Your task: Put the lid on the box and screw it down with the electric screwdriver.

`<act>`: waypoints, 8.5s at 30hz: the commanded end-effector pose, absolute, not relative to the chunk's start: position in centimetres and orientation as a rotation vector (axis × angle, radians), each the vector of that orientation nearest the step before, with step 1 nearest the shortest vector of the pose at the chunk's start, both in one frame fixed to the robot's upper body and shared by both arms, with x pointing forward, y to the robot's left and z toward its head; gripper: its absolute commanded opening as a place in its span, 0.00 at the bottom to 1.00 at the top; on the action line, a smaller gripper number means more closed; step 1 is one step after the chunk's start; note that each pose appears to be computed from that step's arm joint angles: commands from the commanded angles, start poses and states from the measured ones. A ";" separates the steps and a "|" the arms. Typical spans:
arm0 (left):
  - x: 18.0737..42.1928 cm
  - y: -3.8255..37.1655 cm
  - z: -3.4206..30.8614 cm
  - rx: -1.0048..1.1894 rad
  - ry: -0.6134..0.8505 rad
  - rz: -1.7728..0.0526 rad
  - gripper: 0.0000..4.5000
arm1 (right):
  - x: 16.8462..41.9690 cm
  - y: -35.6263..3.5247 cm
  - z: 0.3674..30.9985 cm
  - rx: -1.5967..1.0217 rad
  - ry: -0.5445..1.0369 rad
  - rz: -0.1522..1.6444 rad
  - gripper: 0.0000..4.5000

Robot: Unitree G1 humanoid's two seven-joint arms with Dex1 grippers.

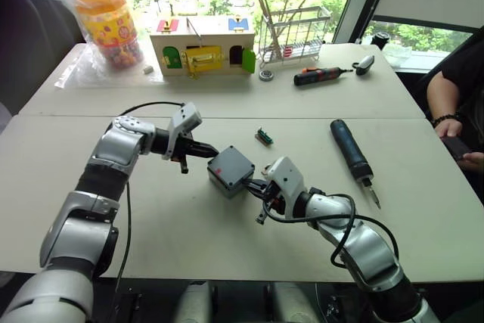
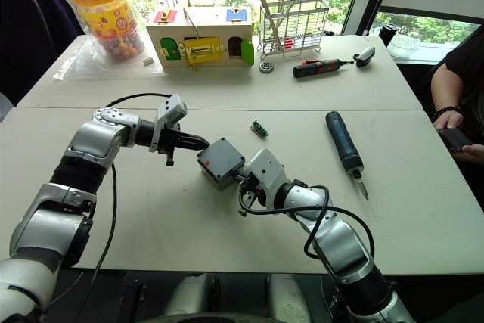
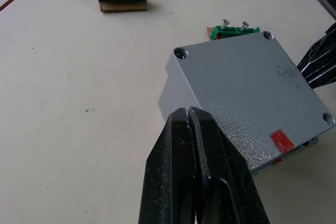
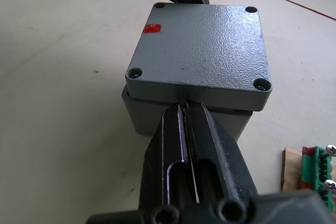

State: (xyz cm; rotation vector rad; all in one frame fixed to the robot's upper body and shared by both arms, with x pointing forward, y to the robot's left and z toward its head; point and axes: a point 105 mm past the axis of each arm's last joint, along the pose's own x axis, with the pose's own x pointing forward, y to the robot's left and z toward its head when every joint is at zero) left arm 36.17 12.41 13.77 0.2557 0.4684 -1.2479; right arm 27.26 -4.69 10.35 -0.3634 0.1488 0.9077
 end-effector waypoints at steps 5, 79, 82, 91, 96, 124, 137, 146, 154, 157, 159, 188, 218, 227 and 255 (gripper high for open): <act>35.5 12.0 14.1 0.286 0.459 -1.281 0.00 | 27.0 -3.7 11.9 -0.355 0.078 0.936 0.01; 34.2 12.1 10.2 0.390 0.526 -1.278 0.00 | 28.8 -4.5 10.3 -0.454 0.125 0.914 0.01; 33.0 12.1 10.1 0.375 0.540 -1.295 0.00 | 28.9 -4.3 10.3 -0.456 0.119 0.934 0.01; 32.5 12.2 10.4 0.339 0.533 -1.258 0.00 | 28.7 -4.0 9.2 -0.455 0.144 0.979 0.01; 32.3 12.1 10.4 0.333 0.536 -1.258 0.00 | 29.2 -4.1 9.2 -0.451 0.138 0.965 0.01; 29.3 9.0 18.1 0.255 0.276 -1.406 0.00 | 28.0 -12.1 12.7 -0.202 0.152 0.674 0.52; 29.8 10.0 16.7 0.417 0.295 -1.377 0.00 | 29.2 -10.9 11.2 -0.119 0.174 0.699 0.77; 30.1 11.0 16.4 0.443 0.310 -1.367 0.00 | 29.6 -10.6 10.7 -0.127 0.177 0.695 0.40; 30.3 11.0 16.6 0.443 0.302 -1.361 0.00 | 29.7 -10.7 10.2 -0.150 0.186 0.693 0.40; 30.3 11.0 16.6 0.440 0.299 -1.358 0.00 | 29.8 -10.7 10.2 -0.148 0.181 0.686 0.27; 30.3 11.0 16.6 0.439 0.298 -1.357 0.00 | 29.8 -10.7 10.3 -0.149 0.179 0.685 0.09; 30.7 10.9 16.3 0.432 0.295 -1.346 0.00 | 29.8 -11.1 10.1 -0.141 0.180 0.663 0.72; 31.2 11.0 16.5 0.424 0.280 -1.321 0.00 | 29.5 -10.8 12.8 -0.177 0.085 0.695 0.01; 32.8 14.3 18.4 0.397 0.270 -1.185 0.00 | 30.0 -6.6 16.7 -0.179 -0.045 0.829 0.01; 32.0 14.1 17.2 0.339 0.283 -1.163 0.00 | 32.3 -5.7 14.7 -0.181 -0.005 0.854 0.01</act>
